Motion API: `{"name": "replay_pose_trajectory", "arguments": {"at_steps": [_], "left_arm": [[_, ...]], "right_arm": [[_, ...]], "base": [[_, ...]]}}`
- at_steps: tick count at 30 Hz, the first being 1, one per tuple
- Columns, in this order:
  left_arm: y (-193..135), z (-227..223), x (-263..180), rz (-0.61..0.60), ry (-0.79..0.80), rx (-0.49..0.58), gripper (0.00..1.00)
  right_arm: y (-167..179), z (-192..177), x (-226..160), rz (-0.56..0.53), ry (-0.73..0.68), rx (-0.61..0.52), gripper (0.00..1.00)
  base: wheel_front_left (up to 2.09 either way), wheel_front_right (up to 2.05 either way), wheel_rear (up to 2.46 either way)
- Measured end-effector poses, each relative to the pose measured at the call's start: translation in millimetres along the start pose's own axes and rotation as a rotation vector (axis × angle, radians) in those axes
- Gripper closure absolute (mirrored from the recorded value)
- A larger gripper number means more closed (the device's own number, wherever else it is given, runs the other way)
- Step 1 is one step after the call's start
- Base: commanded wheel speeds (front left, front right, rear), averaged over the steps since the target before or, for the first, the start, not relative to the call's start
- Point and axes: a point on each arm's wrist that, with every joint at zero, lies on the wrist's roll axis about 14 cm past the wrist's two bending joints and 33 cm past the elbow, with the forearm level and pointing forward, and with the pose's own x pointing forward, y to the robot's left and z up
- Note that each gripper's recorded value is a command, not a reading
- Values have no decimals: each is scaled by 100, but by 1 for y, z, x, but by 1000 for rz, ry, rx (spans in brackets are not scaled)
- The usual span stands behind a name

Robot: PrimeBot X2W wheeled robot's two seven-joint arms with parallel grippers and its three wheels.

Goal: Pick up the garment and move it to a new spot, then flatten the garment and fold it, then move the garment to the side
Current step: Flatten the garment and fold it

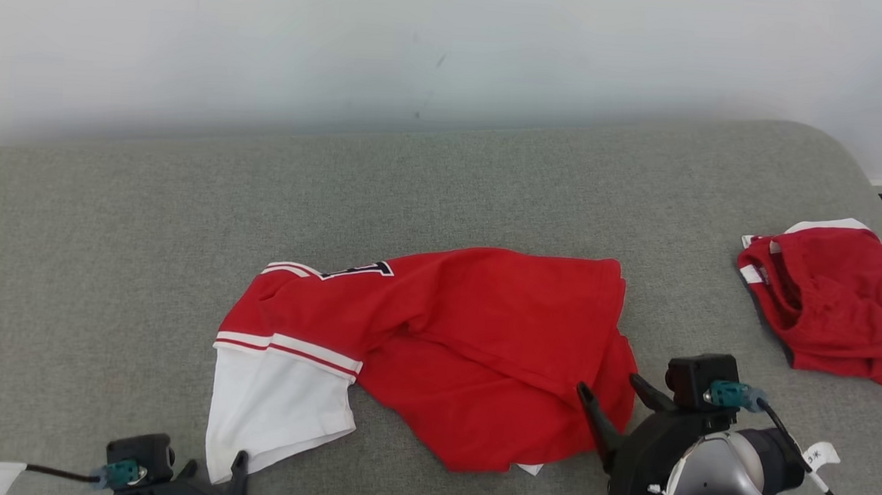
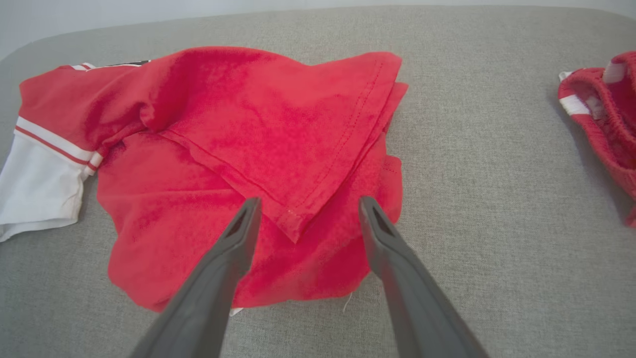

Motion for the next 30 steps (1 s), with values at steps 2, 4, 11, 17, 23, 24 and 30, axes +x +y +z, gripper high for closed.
{"name": "replay_pose_trajectory", "arguments": {"at_steps": [2, 4, 11, 17, 23, 24, 30], "left_arm": [[0, 3, 2, -1, -4, 9, 100], [0, 1, 3, 0, 2, 12, 100], [-2, -2, 3, -3, 9, 8, 100], [-2, -4, 2, -1, 12, 2, 100], [-1, -4, 2, 2, 5, -3, 100], [-1, -4, 2, 2, 6, -4, 100], [0, -3, 3, 4, 0, -9, 100]], "right_arm": [[-1, 0, 3, -4, 17, -6, 0], [-2, -3, 5, -5, 41, -6, 0], [-7, -11, 12, -21, 123, -33, 0], [-1, -16, 18, -4, 163, -49, 0], [8, -24, 23, 27, 195, -46, 5], [9, -25, 23, 30, 198, -44, 9], [12, -21, 28, 45, 186, -37, 50]], "base": [[0, 0, 0], [0, 0, 0], [0, 0, 0], [0, 0, 0], [0, 0, 0], [0, 0, 0], [0, 0, 0]]}}
